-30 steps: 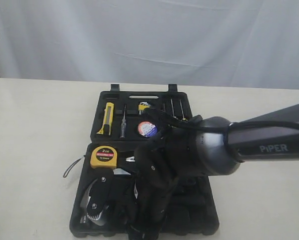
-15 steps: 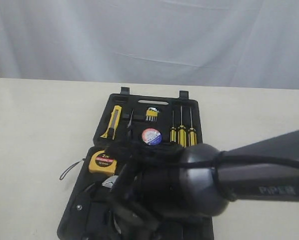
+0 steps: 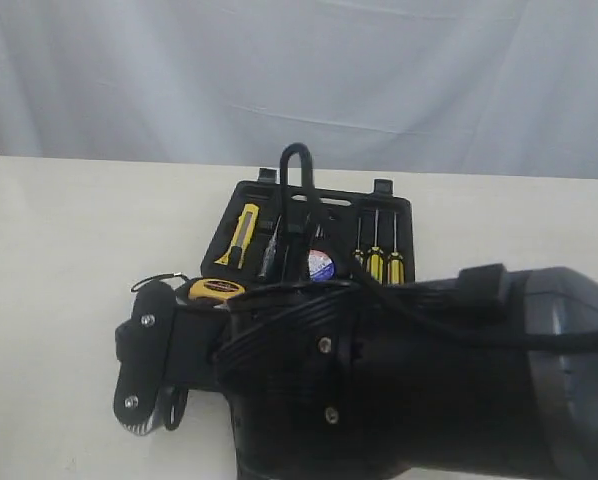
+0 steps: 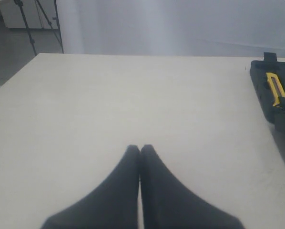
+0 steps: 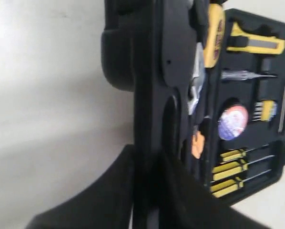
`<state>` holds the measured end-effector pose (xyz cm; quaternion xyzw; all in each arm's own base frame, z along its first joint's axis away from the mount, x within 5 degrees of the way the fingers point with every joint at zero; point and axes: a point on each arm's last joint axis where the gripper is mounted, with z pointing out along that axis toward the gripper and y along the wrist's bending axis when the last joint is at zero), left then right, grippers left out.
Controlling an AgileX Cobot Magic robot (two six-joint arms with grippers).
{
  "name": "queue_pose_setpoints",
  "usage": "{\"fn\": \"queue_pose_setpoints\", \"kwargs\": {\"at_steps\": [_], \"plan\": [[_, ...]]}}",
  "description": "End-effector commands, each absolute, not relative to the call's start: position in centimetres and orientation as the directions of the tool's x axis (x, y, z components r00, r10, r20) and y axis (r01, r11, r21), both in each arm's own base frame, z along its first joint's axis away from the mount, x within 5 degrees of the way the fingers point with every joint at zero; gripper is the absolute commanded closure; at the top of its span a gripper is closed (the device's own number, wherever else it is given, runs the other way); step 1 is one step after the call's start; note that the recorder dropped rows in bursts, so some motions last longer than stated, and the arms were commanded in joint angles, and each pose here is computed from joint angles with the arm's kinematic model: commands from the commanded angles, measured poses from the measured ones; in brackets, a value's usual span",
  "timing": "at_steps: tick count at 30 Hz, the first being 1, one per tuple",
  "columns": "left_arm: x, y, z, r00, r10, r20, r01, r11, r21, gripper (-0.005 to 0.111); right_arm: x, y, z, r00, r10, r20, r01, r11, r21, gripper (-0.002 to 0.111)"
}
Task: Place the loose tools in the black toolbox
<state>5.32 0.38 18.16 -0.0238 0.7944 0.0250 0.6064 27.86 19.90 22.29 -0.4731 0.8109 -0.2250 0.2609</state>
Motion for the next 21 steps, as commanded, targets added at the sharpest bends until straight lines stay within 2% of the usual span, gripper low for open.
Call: {"fn": "queue_pose_setpoints", "kwargs": {"at_steps": [1,5,13,21], "plan": [[5.3,0.4,18.2,-0.252,-0.01,-0.968,-0.067,0.998,0.007,0.107,29.2,18.5,24.8,-0.435,-0.859,-0.271,-0.55,0.492,-0.675,0.109],[5.3,0.4,18.2,-0.252,-0.01,-0.968,-0.067,0.998,0.007,0.107,30.7,17.4,26.2,-0.473,-0.817,-0.33,-0.499,0.557,-0.664,0.109],[5.3,0.4,18.2,-0.252,-0.01,-0.968,-0.067,0.998,0.007,0.107,31.3,17.8,27.9,-0.445,-0.816,-0.37,-0.467,0.563,-0.682,0.109],[5.3,0.4,18.2,-0.252,-0.01,-0.968,-0.067,0.998,0.007,0.107,34.1,14.5,30.3,-0.506,-0.737,-0.447,-0.374,0.655,-0.656,0.109]]}}
